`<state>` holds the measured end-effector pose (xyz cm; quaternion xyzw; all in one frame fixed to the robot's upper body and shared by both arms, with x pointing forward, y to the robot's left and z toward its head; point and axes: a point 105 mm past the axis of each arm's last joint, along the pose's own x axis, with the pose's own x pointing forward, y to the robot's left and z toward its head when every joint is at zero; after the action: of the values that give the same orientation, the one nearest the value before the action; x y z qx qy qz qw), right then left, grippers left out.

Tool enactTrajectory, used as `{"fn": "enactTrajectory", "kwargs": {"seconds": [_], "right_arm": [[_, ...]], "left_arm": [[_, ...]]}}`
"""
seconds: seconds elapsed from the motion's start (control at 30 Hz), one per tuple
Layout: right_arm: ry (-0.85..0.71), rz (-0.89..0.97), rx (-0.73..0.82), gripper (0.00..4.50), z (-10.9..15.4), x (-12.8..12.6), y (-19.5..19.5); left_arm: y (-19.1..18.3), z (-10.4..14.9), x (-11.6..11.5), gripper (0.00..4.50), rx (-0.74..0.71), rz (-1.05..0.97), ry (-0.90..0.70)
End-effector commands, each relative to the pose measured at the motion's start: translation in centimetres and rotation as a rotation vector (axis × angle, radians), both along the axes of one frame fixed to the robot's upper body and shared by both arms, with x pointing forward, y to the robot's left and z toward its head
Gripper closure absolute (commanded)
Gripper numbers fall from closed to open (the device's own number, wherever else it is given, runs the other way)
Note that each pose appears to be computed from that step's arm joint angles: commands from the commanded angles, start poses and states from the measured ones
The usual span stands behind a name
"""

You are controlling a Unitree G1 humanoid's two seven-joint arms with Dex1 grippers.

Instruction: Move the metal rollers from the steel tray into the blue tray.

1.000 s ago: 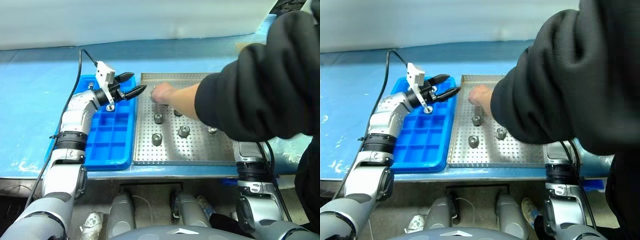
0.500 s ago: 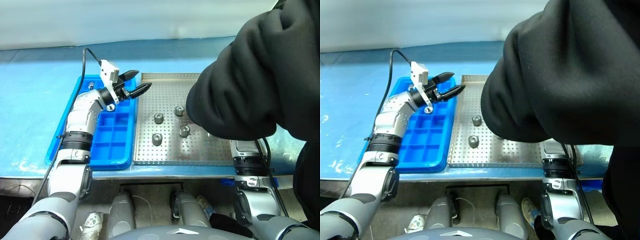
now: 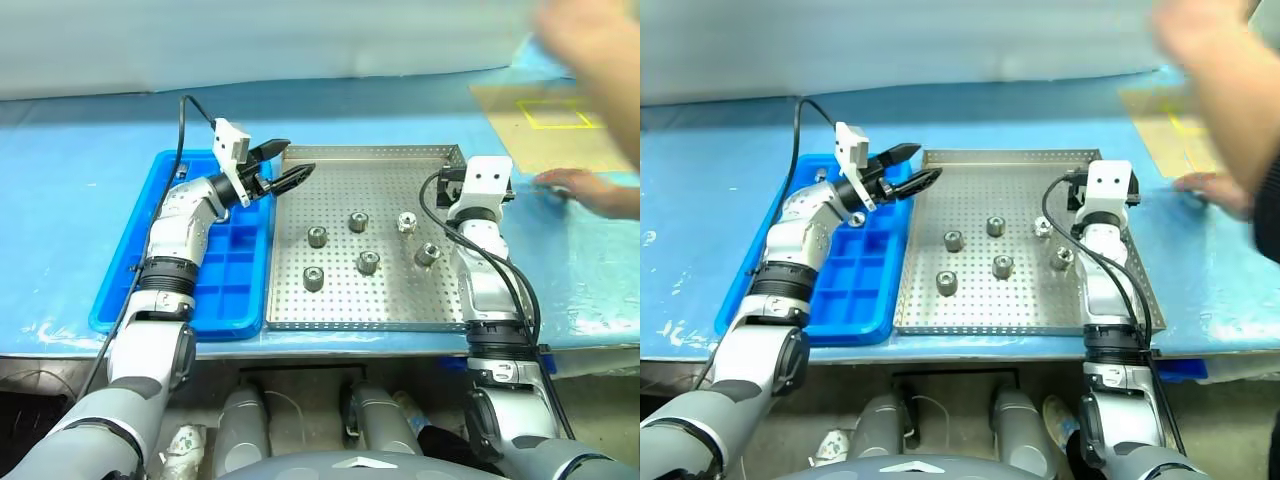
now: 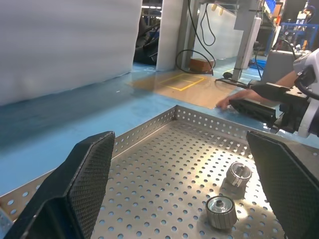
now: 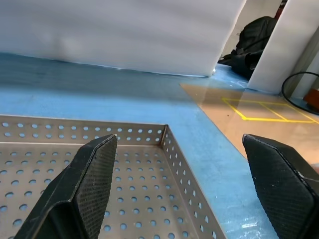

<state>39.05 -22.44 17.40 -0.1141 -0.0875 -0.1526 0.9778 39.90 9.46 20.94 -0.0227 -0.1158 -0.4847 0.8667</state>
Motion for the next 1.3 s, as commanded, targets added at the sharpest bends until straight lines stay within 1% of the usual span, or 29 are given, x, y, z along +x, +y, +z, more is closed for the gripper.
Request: {"fn": "enactTrajectory", "kwargs": {"seconds": [0.03, 0.2, 0.33, 0.5, 0.57, 0.63, 0.7, 0.83, 0.93, 1.0, 1.13, 1.3], "right_arm": [[-0.075, 0.006, -0.014, 0.36, 2.3, -0.2, 0.3], [-0.09, 0.004, -0.028, 0.36, 3.2, -0.2, -0.1], [-0.084, 0.015, -0.037, 0.36, 3.4, 0.1, -0.2], [-0.094, 0.099, -0.021, 0.36, 4.0, 1.1, 2.1], [-0.095, 0.113, -0.017, 0.36, 4.2, 1.4, 2.7], [-0.091, 0.138, -0.021, 0.36, 4.2, 1.7, 3.2], [-0.086, 0.183, -0.027, 0.36, 4.3, 2.1, 3.8], [-0.104, 0.234, -0.061, 0.36, 5.8, 3.1, 4.1], [-0.123, 0.235, -0.082, 0.36, 7.0, 3.8, 3.9], [-0.134, 0.216, -0.089, 0.36, 7.5, 4.0, 3.2], [-0.114, 0.183, -0.083, 0.36, 6.6, 4.1, 2.5], [-0.079, 0.215, -0.091, 0.36, 5.3, 4.1, 3.5]], "left_arm": [[-0.3, 1.6, -0.1, 0.0, -0.004, -0.016, -0.063], [0.0, 1.1, 0.1, 0.0, -0.002, 0.0, -0.051], [-0.9, 1.3, 0.5, 0.0, -0.012, 0.0, -0.056], [-2.1, 2.2, 0.9, 0.0, -0.053, -0.004, -0.071], [-2.8, 1.9, 0.6, 0.0, -0.041, -0.04, -0.062], [-3.3, 1.5, 0.4, 0.0, 0.001, -0.062, -0.074], [-3.3, 1.7, 0.4, 0.0, -0.002, -0.065, -0.074], [-3.1, 2.2, 0.8, 0.0, -0.026, -0.064, -0.063], [-3.4, 2.2, 0.8, 0.0, -0.026, -0.069, -0.066], [-3.9, 2.7, 0.6, 0.0, -0.053, -0.073, -0.076], [-3.7, 2.6, 0.0, 0.0, -0.058, -0.083, -0.084], [-2.3, 2.1, 0.1, 0.0, -0.032, -0.049, -0.063]]}}
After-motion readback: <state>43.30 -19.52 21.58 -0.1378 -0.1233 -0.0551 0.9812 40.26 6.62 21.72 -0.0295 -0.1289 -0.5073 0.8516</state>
